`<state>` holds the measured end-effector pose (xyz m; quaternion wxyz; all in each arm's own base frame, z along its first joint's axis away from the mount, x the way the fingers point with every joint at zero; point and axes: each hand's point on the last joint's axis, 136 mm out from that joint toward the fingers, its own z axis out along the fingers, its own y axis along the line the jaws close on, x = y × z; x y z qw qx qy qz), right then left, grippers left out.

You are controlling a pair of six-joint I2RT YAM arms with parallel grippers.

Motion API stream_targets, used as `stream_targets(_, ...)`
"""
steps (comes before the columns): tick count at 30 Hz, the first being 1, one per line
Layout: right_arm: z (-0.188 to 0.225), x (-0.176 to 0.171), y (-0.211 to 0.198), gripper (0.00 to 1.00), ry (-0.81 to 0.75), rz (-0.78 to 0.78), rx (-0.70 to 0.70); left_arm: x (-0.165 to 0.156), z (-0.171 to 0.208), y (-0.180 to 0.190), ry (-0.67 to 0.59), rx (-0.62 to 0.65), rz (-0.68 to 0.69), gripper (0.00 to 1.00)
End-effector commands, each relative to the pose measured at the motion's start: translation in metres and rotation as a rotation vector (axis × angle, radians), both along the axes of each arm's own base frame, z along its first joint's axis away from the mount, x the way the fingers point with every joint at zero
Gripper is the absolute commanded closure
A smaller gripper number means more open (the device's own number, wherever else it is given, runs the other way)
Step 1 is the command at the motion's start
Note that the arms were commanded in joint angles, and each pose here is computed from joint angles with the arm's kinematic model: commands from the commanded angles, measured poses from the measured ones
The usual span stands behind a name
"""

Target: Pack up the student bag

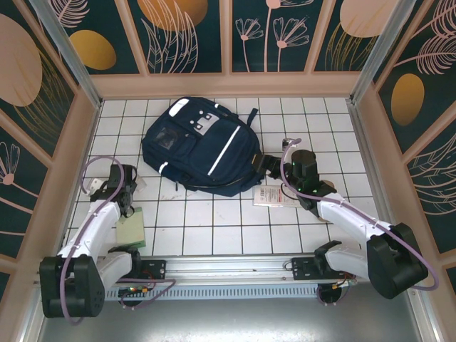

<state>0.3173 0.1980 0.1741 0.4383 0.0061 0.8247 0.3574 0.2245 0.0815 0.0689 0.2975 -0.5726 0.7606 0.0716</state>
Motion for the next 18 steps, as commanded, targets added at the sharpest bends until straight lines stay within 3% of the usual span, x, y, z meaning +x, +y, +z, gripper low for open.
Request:
stream_targets(1,0.002,-0.001,0.004,0.14,-0.028,0.021,0.007,-0.026,-0.022,0.004,0.026,-0.071,0.097,0.01)
stream_targets(10,0.003,-0.002,0.004,0.14,-0.027,0.022,0.012,-0.027,-0.048,-0.014,0.011,-0.198,0.049,0.01)
stream_targets(18,0.003,-0.002,0.004,0.14,-0.028,0.021,0.014,0.005,-0.045,-0.060,-0.203,-0.434,-0.115,0.02)
